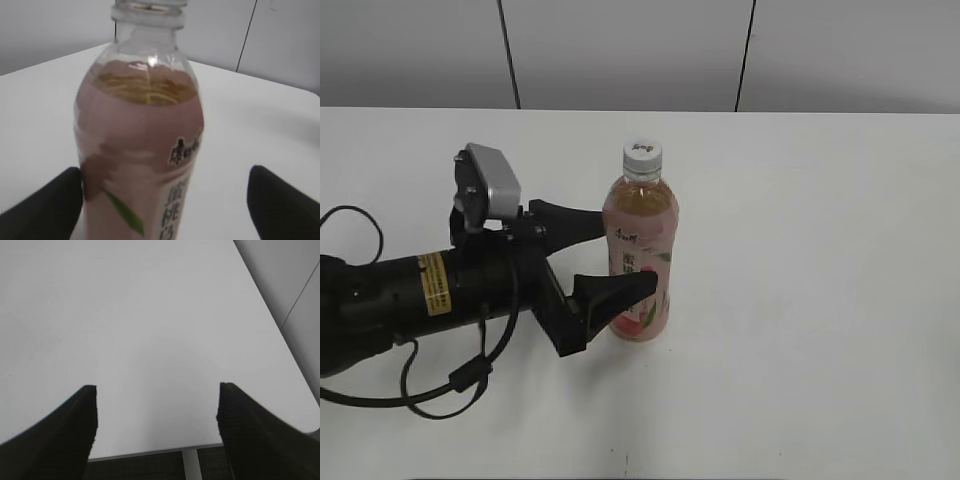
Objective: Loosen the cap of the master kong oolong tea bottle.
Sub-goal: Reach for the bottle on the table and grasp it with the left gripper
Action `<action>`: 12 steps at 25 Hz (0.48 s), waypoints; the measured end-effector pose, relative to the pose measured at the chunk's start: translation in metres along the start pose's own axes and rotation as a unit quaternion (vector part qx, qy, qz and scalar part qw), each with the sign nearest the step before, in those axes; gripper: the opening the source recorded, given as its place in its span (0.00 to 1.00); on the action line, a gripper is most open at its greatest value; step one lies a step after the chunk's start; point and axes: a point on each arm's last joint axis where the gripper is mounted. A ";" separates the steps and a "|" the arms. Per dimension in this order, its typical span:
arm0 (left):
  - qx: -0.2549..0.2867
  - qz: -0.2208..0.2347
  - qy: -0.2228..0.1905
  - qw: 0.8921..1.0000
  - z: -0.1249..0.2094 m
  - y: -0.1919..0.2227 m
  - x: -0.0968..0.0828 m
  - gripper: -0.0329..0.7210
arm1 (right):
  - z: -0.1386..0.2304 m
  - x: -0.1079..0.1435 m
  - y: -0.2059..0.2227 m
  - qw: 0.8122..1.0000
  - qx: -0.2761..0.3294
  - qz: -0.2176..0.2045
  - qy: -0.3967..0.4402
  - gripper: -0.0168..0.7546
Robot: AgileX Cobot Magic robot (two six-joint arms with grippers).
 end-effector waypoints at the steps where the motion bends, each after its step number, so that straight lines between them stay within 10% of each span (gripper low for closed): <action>1: -0.002 -0.001 0.000 1.000 0.000 0.003 0.002 0.83 | 0.000 0.000 0.000 1.000 0.000 0.000 0.000 0.75; 12: -0.005 -0.008 -0.014 1.000 0.006 0.024 0.020 0.83 | 0.000 0.000 0.000 1.000 0.000 0.000 0.000 0.75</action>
Point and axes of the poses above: a point on each arm's last joint axis where the gripper is mounted, y pointing out along that axis toward the gripper, x along the wrist's bending axis when the last joint is at zero, z = x × y, and after that the axes turned 7 degrees about y, right-handed
